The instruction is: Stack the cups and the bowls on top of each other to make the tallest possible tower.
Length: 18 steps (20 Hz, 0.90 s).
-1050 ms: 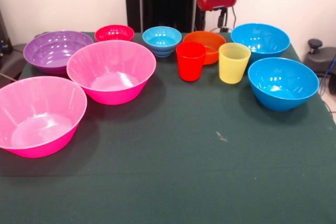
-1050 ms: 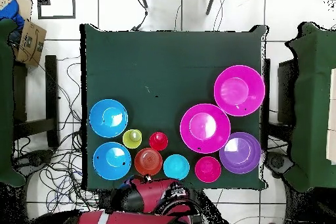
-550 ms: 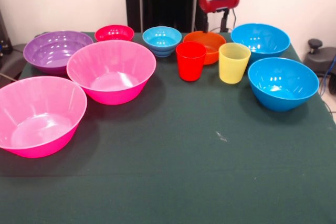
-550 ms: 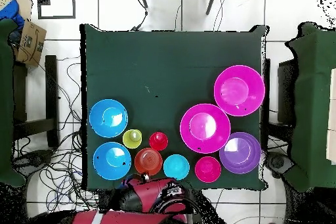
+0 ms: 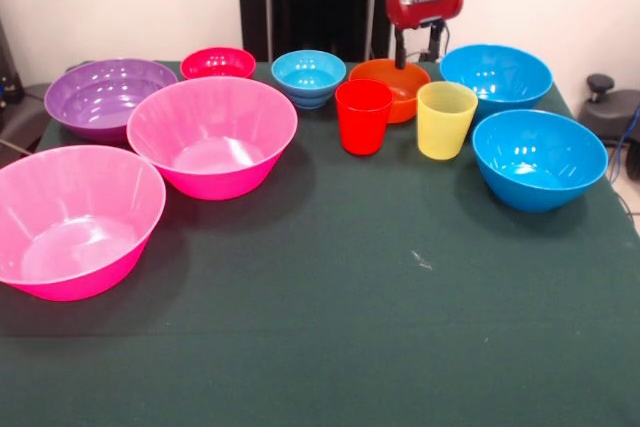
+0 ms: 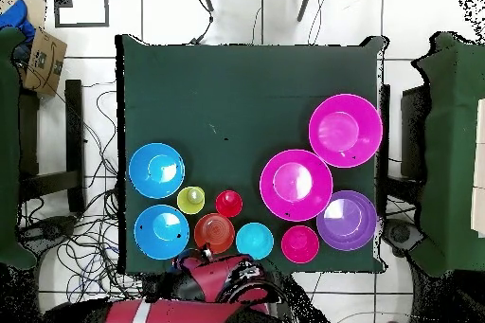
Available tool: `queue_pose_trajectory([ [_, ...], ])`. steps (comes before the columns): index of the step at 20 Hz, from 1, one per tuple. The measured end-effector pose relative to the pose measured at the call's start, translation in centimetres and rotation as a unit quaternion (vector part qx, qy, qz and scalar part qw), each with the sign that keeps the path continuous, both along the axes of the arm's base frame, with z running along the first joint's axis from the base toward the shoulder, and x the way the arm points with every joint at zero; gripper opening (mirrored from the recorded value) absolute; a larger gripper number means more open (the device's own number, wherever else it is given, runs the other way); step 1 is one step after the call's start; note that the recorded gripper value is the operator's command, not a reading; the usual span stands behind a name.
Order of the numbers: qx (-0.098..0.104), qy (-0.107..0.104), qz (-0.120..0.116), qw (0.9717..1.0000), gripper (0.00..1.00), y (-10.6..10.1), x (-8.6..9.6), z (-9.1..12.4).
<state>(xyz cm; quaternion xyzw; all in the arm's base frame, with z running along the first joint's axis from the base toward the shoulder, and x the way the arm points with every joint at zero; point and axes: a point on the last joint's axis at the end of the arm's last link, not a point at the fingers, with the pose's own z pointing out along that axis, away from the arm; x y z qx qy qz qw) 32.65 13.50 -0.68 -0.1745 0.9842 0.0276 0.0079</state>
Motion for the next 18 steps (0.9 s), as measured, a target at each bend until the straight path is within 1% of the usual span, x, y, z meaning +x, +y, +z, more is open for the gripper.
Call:
queue_pose_trajectory([
  [5, 0.001, 0.004, 0.004, 1.0, 1.0, 0.3, -0.1, -0.6],
  [12, -0.006, 0.013, 0.018, 0.9997, 1.0, 0.8, -1.1, -1.7],
  [14, -0.01, 0.013, 0.022, 0.9996, 1.0, 0.8, -1.4, -1.9],
  [18, -0.023, 0.013, 0.031, 0.9991, 1.0, 0.4, -2.3, -2.4],
])
